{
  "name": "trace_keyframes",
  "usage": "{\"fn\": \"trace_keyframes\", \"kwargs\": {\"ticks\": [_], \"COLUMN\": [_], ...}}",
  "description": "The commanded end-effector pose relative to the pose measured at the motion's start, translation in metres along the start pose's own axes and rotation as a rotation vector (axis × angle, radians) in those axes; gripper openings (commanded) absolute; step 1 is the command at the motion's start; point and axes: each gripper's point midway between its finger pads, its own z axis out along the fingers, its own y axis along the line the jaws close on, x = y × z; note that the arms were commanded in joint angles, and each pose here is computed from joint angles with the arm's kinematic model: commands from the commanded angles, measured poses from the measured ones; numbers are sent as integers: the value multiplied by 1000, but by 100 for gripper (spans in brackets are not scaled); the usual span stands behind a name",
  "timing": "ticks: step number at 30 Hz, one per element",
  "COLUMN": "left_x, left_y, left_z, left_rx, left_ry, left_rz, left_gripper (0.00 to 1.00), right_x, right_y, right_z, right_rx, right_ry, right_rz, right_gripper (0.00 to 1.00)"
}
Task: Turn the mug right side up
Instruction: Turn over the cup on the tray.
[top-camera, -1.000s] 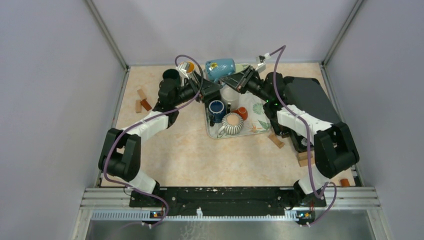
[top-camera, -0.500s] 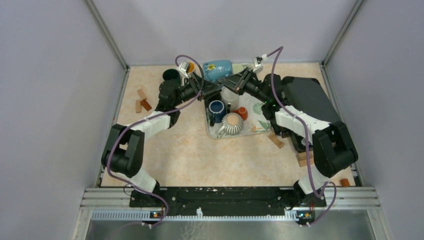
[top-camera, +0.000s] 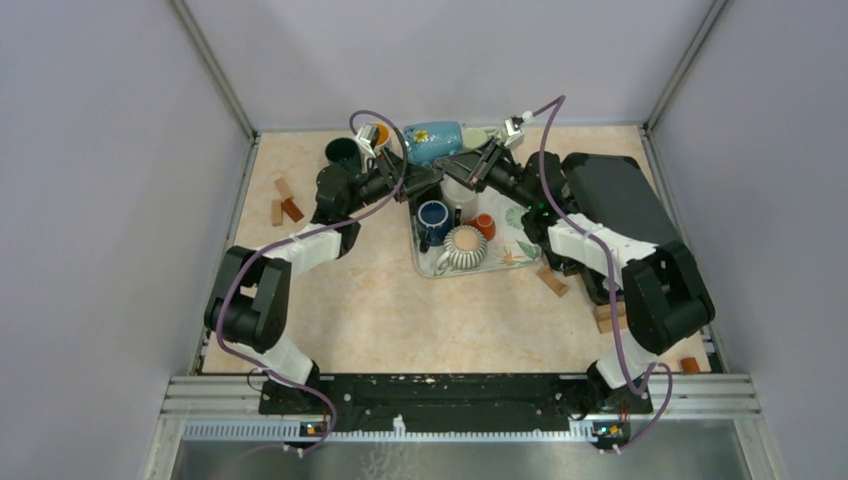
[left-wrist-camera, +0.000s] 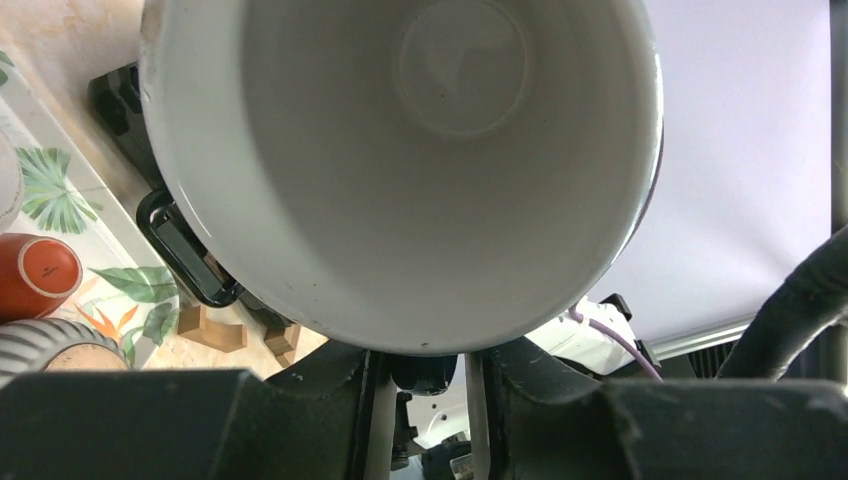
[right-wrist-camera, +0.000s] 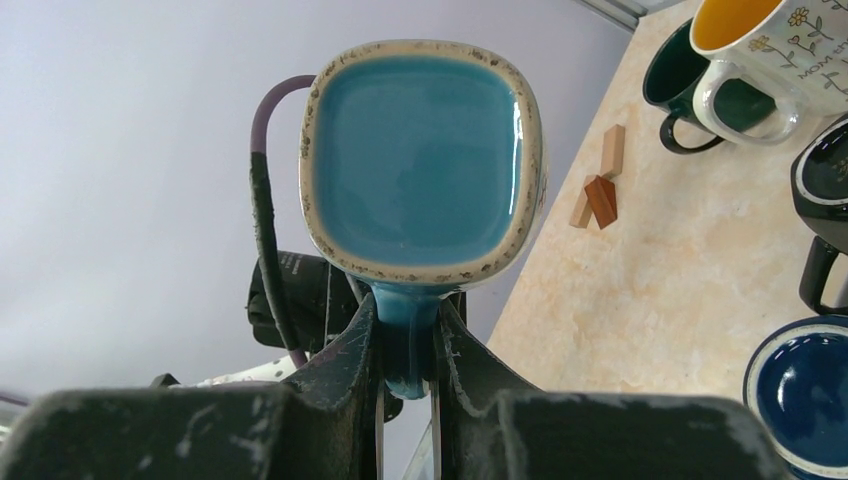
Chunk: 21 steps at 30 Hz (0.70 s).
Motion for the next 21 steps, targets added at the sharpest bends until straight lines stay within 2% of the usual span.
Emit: {"fn": "trace_keyframes", "kwargs": {"ticks": [1,6,8,12,14,21], "left_x": [0,-1,-2,-7,-11,-20], "left_y": [-15,-14,-14,-15,-17,-19], "left_z": [-2,-3,-4,-5,-5,-5], "left_rx": [67,58,38,-7,-30,-88], "left_ry": [-1,-4,-12,-34,-44,-72], "left_rz": [61,89,114,180,213,295], "left_gripper": [22,1,0,0,0,0], "right_x": [-3,-1,-1,-1,-2,-2], "right_y": [28,21,18,15,13,6], "right_z": [3,3,3,2,1,-1], "right_rx": [-98,-71,-51,-30,-15,22], "right_ry": [-28,-21,-20,-25,-26,-27], "right_rz": [-70,-86,-97,-117,-124,-140], "right_gripper": [0,0,0,27,37,57]}}
